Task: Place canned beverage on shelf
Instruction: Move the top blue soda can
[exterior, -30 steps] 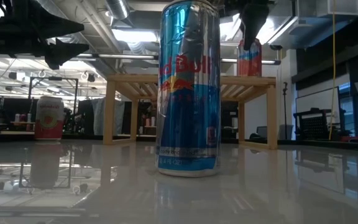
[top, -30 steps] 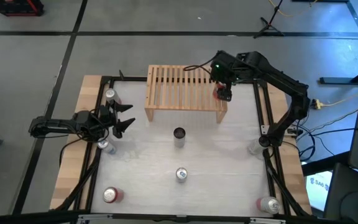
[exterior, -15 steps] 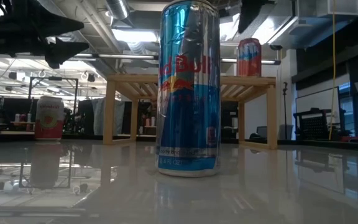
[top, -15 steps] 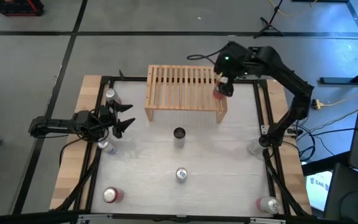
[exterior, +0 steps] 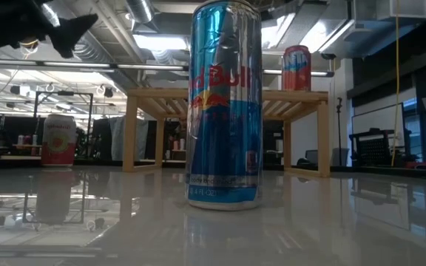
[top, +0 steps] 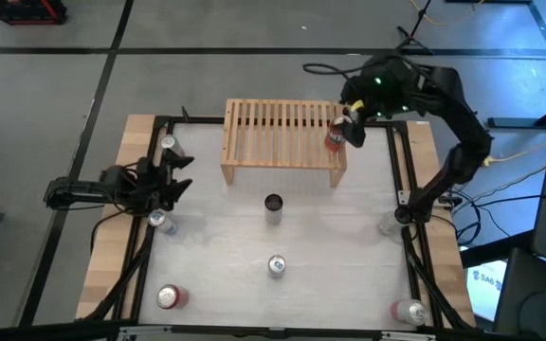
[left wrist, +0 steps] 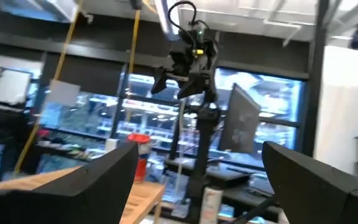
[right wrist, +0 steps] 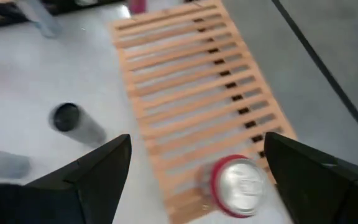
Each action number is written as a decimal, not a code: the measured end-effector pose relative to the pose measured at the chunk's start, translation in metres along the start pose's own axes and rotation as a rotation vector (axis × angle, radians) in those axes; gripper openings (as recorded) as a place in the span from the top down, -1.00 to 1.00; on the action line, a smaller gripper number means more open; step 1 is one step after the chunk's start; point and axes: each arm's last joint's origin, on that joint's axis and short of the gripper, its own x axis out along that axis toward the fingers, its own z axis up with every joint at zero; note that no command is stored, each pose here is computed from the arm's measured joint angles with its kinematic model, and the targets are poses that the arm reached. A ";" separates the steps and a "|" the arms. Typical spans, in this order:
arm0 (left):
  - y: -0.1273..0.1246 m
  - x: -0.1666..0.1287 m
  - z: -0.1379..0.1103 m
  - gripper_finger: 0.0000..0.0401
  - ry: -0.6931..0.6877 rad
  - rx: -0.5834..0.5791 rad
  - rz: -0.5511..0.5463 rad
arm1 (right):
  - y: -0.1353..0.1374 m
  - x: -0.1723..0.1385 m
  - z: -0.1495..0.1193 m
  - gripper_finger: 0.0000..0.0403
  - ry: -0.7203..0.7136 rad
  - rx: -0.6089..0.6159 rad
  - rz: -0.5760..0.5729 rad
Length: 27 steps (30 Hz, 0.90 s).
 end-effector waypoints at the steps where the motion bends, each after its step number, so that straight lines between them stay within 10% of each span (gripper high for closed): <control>1: -0.001 0.000 0.002 -0.68 -0.003 0.001 -0.009 | 0.006 -0.002 0.000 -0.77 -0.010 0.005 0.014; 15: -0.015 0.036 0.054 -0.68 0.305 0.087 -0.034 | 0.087 -0.015 0.003 -0.77 -0.130 0.010 0.117; 27: -0.029 0.057 0.090 -0.68 0.218 -0.234 -0.163 | 0.133 -0.027 -0.004 -0.77 -0.168 -0.010 0.222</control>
